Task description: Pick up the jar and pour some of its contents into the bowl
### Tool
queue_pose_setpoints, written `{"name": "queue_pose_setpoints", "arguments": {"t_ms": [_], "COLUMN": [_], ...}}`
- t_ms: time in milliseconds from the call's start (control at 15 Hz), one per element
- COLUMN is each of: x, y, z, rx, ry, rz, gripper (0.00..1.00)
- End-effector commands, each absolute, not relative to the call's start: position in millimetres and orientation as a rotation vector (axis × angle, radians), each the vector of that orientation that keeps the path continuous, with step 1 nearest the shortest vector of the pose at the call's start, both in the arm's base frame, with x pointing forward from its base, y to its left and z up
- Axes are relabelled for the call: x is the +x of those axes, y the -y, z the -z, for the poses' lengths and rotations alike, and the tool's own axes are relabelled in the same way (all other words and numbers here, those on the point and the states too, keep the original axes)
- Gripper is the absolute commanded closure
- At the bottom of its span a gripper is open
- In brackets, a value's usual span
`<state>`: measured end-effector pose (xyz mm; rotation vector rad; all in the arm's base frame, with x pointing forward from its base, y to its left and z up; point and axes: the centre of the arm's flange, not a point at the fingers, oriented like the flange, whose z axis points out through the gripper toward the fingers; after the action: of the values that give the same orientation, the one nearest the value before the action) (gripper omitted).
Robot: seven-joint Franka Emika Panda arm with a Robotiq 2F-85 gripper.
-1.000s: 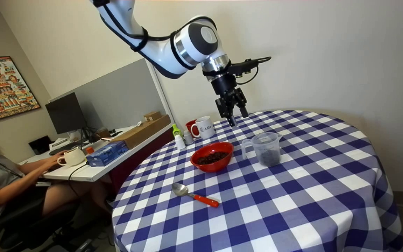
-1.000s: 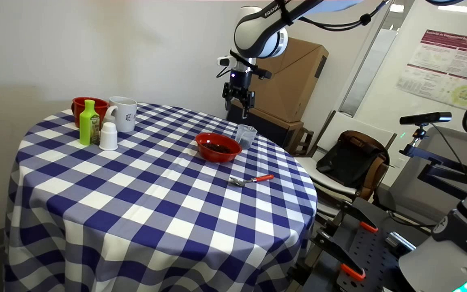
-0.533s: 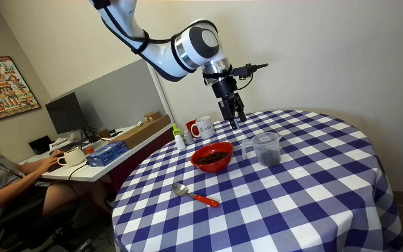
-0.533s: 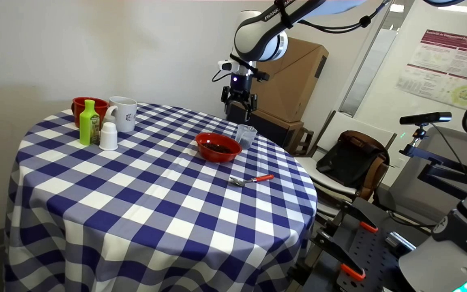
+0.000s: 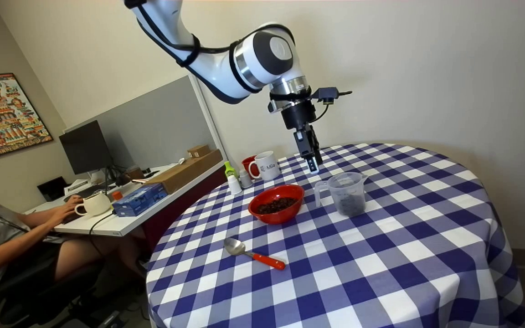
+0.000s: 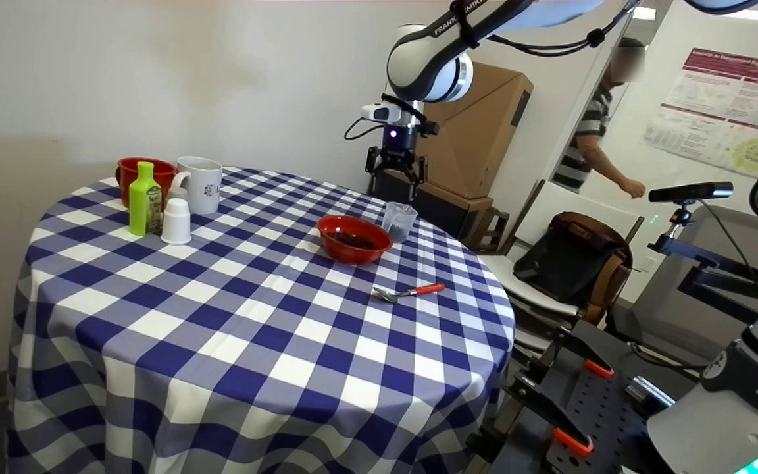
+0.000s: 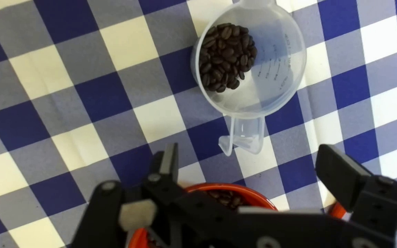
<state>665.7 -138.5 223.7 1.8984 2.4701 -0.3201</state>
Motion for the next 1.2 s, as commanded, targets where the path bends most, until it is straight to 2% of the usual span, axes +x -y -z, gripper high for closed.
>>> {"name": "queue_pose_setpoints", "arguments": {"t_ms": [0,533,1133], "x": [662.3,665.7,662.5], "y": [144.6,155.6,154.1], "z": [-213.3,-160.7,-155.8], "rx": [1.885,1.884,1.895], "ry": [-2.484,-2.43,-2.452], "rz": [0.328,0.318,0.302], "gripper": [0.0,0.0,0.0]}}
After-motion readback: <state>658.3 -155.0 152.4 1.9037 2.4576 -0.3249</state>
